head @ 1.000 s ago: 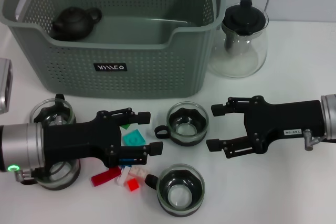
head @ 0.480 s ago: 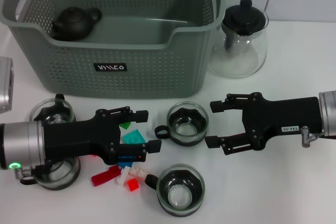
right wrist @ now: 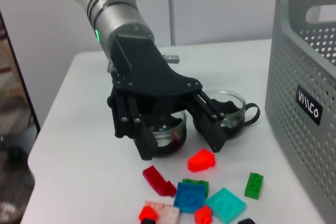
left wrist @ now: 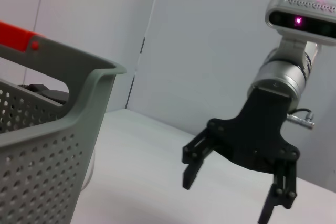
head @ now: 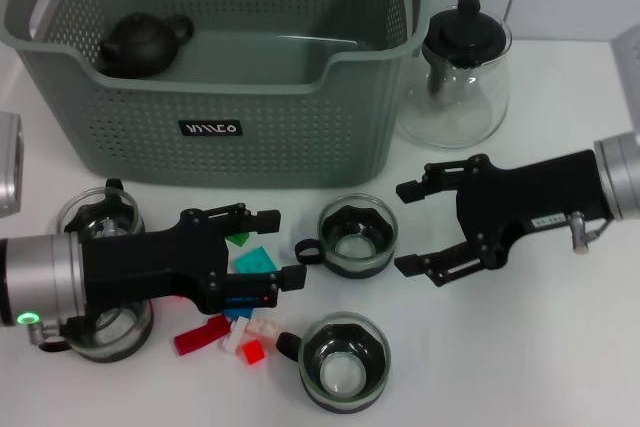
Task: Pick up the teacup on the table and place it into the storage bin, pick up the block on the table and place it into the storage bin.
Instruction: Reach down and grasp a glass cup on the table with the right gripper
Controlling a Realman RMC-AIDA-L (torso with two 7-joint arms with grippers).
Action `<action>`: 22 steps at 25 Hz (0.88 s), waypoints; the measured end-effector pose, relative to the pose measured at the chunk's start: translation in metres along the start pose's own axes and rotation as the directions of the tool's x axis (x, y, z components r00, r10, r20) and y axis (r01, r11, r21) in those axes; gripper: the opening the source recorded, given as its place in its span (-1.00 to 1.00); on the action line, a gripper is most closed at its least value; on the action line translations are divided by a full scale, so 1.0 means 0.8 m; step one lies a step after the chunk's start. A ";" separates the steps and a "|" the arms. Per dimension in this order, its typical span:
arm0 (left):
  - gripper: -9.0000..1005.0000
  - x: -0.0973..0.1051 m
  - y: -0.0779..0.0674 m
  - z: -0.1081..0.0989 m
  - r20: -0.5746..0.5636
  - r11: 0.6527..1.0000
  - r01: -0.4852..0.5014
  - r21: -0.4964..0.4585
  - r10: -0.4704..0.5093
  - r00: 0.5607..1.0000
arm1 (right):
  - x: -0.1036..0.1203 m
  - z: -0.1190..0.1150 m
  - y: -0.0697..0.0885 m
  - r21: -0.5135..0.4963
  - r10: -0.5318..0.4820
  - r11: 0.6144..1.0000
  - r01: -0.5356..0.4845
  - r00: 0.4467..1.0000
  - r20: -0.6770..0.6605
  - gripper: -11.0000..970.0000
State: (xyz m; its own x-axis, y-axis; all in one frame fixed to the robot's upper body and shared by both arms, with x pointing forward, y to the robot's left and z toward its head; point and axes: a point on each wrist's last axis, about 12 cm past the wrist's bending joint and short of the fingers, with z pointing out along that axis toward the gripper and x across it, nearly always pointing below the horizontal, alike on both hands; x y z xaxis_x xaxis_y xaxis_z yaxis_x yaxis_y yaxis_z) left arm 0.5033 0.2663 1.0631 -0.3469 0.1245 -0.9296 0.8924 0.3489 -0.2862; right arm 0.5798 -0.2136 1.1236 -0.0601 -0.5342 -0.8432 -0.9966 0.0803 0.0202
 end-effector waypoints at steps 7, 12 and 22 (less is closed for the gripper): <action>0.65 0.006 -0.003 0.003 0.013 1.000 0.027 0.002 -0.027 1.000 | -0.038 0.029 -0.015 -0.065 -0.064 0.997 0.052 0.978 -0.199 0.79; 0.65 0.008 -0.004 0.005 0.014 0.999 0.035 0.001 -0.035 0.999 | -0.061 0.056 -0.018 -0.113 -0.128 0.989 0.097 0.941 -0.313 0.78; 0.65 0.006 -0.004 0.005 0.016 0.999 0.031 0.011 -0.031 0.999 | -0.080 0.087 -0.015 -0.136 -0.240 0.971 0.199 0.856 -0.458 0.75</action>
State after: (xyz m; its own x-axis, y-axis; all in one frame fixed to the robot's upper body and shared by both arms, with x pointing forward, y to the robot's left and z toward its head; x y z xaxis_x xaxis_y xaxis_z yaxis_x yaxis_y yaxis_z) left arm 0.4998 0.2621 1.0585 -0.3701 0.0989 -0.9237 0.8841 0.3428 -0.3175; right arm 0.5995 -0.1219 1.1399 0.1613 -0.8620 -0.4806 -0.9869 -0.1428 -0.0752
